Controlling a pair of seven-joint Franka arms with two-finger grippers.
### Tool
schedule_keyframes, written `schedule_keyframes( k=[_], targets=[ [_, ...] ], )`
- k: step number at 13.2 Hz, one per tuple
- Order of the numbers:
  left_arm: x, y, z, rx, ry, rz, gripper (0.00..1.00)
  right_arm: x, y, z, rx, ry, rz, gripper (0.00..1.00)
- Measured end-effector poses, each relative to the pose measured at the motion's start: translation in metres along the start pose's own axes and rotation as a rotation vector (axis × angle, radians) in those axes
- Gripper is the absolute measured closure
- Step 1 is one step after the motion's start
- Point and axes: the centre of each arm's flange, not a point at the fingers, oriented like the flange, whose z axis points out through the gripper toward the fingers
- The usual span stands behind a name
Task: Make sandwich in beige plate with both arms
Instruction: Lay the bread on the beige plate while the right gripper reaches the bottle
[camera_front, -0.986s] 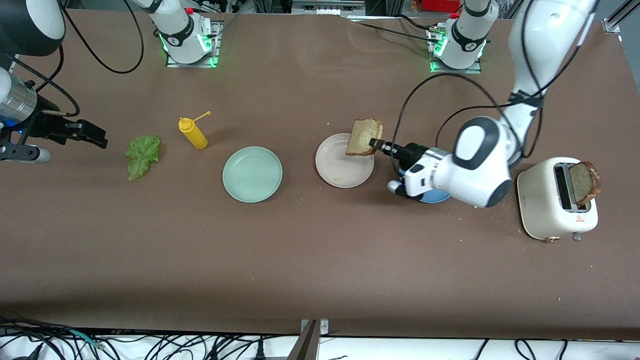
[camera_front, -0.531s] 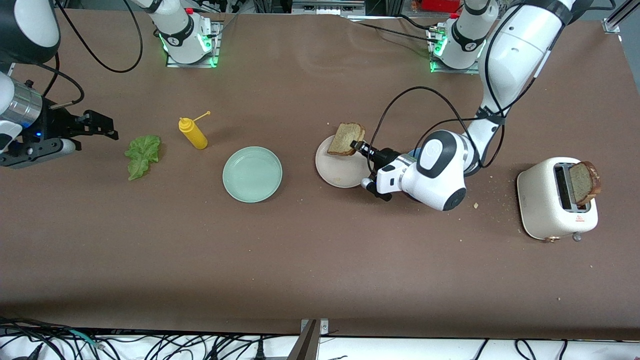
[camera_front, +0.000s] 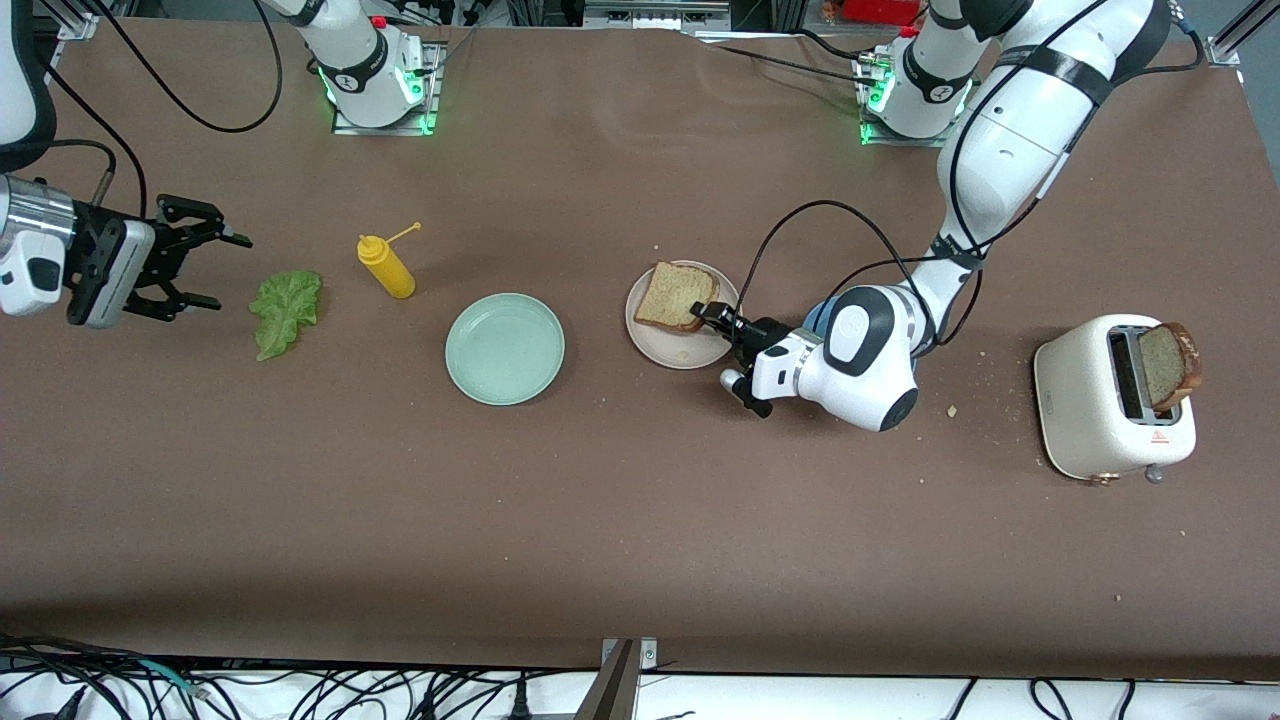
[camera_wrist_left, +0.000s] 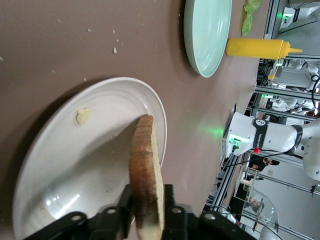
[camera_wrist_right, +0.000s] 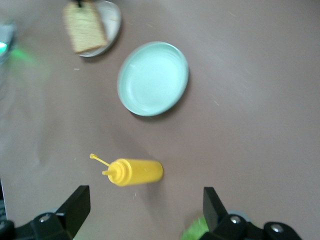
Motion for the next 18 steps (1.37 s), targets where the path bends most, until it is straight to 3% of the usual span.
schedule_keyframes(
  k=[3, 6, 9, 12, 15, 18],
  targets=[
    [0.005, 0.003, -0.015, 0.023, 0.021, 0.021, 0.33, -0.041, 0.002, 0.041, 0.087, 0.14, -0.162, 0.0],
    [0.009, 0.014, -0.045, 0.143, 0.014, 0.09, 0.0, -0.097, 0.002, 0.069, 0.113, 0.232, -0.269, 0.0],
    [0.005, 0.043, -0.088, 0.303, 0.017, 0.134, 0.0, -0.135, -0.003, 0.091, 0.11, 0.321, -0.357, 0.0],
    [-0.011, 0.083, -0.143, 0.519, 0.044, 0.053, 0.0, -0.166, -0.001, 0.128, 0.103, 0.434, -0.412, 0.0],
    [-0.036, 0.14, -0.19, 0.732, 0.118, -0.085, 0.0, -0.196, 0.007, 0.182, 0.139, 0.548, -0.408, 0.0],
    [-0.06, 0.181, -0.232, 0.9, 0.221, -0.16, 0.0, -0.217, 0.012, 0.222, 0.162, 0.598, -0.408, 0.0]
  ],
)
